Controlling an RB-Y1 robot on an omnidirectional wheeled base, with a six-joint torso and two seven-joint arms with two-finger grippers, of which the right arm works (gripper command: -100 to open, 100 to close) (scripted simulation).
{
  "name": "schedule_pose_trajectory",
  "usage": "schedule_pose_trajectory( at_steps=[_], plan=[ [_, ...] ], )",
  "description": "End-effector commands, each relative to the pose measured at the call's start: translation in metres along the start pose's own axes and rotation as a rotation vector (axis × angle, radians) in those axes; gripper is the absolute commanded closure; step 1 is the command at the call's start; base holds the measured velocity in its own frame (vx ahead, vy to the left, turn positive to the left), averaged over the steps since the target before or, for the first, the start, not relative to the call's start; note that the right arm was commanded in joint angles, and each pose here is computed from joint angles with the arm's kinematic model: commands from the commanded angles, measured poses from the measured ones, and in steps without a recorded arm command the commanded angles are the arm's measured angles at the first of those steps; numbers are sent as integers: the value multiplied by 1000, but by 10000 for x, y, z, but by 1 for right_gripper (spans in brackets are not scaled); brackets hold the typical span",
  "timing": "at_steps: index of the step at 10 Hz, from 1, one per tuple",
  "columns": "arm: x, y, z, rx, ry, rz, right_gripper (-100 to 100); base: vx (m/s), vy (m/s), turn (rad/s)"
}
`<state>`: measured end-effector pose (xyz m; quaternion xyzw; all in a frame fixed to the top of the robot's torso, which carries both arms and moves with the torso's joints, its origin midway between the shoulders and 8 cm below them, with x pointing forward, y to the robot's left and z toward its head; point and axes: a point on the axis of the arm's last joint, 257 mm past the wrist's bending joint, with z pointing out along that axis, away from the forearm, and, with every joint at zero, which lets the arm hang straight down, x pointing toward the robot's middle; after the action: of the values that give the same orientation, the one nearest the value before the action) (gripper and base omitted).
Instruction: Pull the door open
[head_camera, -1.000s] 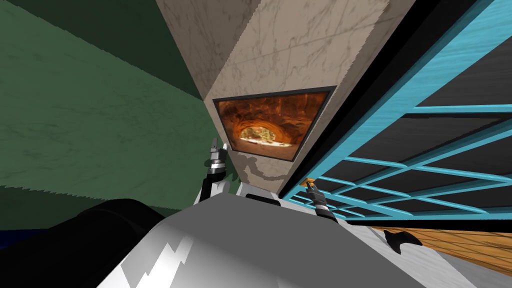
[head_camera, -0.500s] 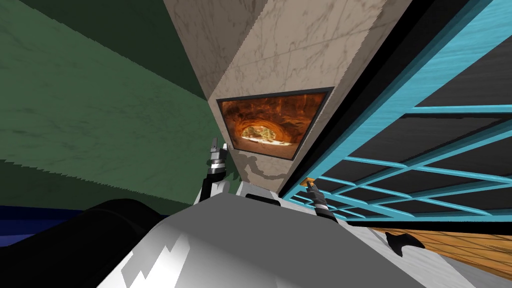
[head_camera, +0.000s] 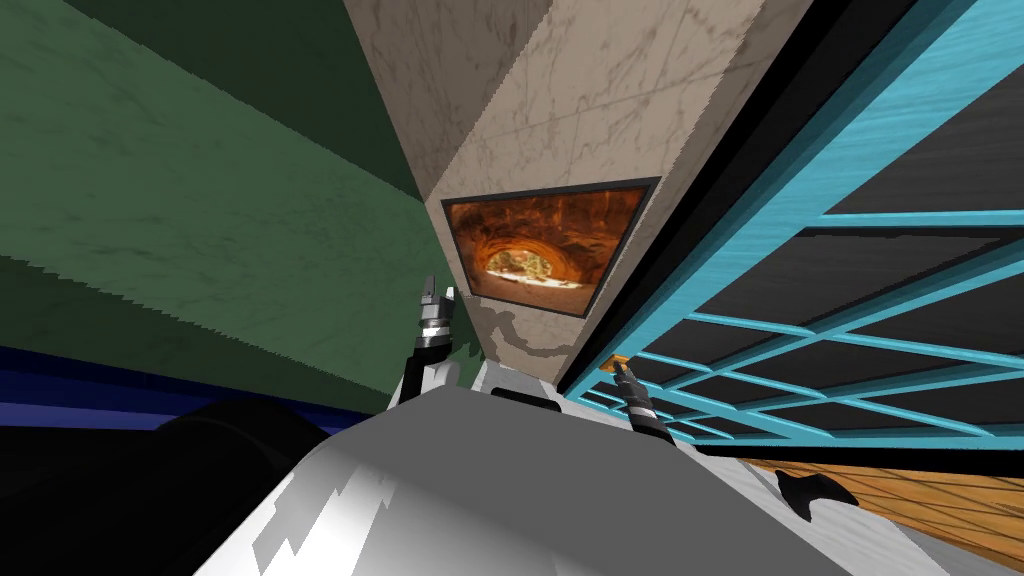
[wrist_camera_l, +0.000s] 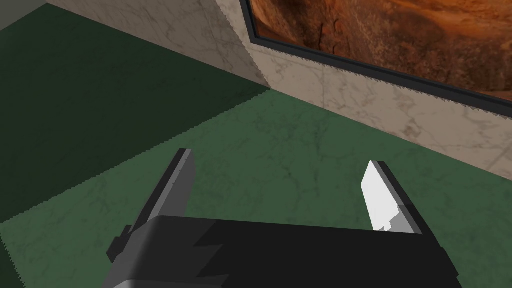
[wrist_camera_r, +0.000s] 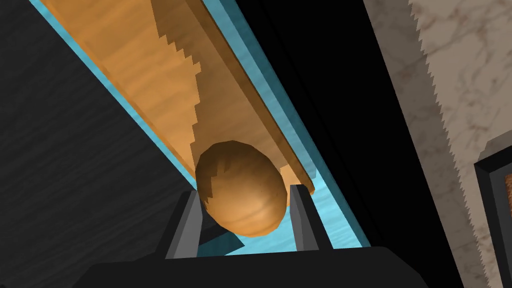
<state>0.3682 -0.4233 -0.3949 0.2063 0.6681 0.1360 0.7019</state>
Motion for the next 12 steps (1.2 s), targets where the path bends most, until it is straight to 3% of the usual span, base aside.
schedule_pose_trajectory(
  at_steps=[1,12],
  plan=[
    [6,1,5,5,-3,59,100,-43,-18,57],
    [-27,-12,64,23,-31,367,100,-36,-18,46]
  ],
)
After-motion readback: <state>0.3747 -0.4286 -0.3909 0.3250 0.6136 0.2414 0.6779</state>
